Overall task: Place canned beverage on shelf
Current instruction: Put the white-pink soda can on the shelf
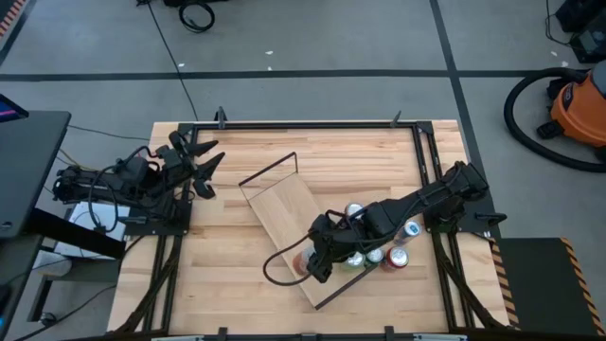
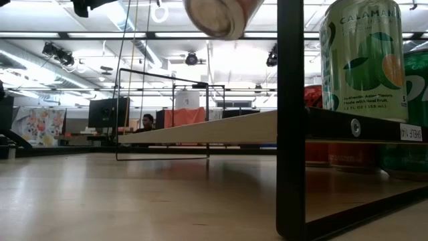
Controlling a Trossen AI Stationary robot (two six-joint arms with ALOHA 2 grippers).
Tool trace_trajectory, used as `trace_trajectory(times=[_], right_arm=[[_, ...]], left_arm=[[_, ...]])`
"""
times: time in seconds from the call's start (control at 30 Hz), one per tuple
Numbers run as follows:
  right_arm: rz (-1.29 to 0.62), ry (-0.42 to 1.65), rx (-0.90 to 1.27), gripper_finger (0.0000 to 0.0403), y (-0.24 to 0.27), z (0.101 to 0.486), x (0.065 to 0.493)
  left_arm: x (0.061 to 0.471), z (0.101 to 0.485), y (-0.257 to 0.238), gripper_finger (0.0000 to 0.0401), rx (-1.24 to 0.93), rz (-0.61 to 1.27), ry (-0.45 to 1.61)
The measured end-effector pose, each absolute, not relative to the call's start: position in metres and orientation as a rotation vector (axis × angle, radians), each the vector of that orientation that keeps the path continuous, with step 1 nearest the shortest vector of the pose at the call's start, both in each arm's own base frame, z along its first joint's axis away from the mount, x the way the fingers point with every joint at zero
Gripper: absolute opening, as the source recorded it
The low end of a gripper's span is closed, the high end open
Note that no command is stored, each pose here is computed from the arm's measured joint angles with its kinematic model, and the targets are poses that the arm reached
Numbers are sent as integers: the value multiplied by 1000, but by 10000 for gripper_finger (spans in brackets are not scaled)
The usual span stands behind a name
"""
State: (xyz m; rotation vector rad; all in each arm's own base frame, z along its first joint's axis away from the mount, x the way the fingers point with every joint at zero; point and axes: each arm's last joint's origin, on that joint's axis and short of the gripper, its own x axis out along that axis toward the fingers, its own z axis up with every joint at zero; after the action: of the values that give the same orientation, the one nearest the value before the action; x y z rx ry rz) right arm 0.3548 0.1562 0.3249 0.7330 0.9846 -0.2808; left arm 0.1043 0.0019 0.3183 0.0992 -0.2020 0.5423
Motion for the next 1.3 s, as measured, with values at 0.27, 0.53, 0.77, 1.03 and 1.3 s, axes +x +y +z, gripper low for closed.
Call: trace_trajectory(times=[0.27, 0.53, 0.77, 1.03, 1.3], right_arm=[[-264, 898, 742, 323, 170, 343, 351], [-238, 829, 733, 323, 180, 358, 347], [-352, 951, 700, 323, 177, 346, 337], [-344, 1107, 656, 323, 186, 316, 348], [-281, 1308, 601, 323, 180, 277, 371]], left_arm=[[104, 318, 2, 183, 100, 542, -202], [104, 318, 2, 183, 100, 542, -202], [104, 318, 2, 183, 100, 542, -202], [104, 318, 2, 183, 101, 542, -200], [104, 318, 2, 183, 100, 542, -200]])
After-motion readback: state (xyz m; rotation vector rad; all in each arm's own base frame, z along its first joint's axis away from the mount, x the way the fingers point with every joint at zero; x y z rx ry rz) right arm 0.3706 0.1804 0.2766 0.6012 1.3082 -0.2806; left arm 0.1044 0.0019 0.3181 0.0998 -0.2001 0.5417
